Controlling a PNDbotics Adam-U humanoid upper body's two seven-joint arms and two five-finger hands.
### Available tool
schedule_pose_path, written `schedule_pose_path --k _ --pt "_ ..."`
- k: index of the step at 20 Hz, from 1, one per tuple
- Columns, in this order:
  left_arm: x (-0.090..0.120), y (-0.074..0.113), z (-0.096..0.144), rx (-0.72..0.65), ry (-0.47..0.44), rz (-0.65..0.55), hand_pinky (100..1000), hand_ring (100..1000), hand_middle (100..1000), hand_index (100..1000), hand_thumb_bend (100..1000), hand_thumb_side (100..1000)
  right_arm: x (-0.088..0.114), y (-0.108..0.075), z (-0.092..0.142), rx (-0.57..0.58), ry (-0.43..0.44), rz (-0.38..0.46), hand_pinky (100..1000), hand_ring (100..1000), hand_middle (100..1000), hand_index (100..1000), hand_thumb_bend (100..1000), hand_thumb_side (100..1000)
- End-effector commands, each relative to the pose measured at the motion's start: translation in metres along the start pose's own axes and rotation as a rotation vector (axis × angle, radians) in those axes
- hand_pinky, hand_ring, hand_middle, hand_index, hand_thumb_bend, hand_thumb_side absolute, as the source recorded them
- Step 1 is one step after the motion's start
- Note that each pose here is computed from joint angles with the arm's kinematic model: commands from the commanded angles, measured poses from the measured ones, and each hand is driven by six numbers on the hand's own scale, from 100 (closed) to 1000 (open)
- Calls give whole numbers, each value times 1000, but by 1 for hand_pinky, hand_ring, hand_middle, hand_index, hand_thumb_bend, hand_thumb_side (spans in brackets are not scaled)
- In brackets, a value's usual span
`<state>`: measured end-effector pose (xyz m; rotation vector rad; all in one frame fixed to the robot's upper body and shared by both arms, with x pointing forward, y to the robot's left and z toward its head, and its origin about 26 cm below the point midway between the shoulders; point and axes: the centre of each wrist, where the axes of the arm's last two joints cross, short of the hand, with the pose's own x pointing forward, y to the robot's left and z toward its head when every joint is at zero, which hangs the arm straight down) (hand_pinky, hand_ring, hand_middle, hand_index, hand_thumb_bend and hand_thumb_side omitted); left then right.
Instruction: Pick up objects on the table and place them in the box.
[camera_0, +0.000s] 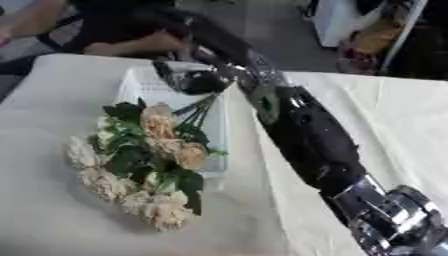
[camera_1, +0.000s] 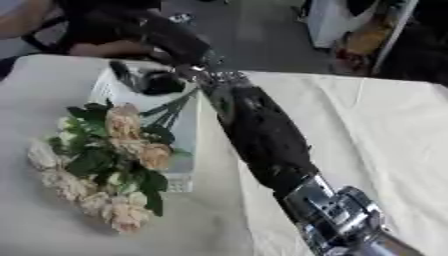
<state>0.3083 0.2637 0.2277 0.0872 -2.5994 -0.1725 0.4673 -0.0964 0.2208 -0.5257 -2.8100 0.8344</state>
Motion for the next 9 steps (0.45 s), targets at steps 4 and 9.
schedule_pose_path --k 4,9 --pt "6 1 -4 -16 -26 -6 481 557 661 699 100 804 0 -22 -14 -147 11 11 849 864 959 1000 100 320" --pt "6 4 -3 -13 -21 -19 481 558 661 699 100 805 -9 -50 -9 -128 -14 -14 774 861 987 1000 100 425"
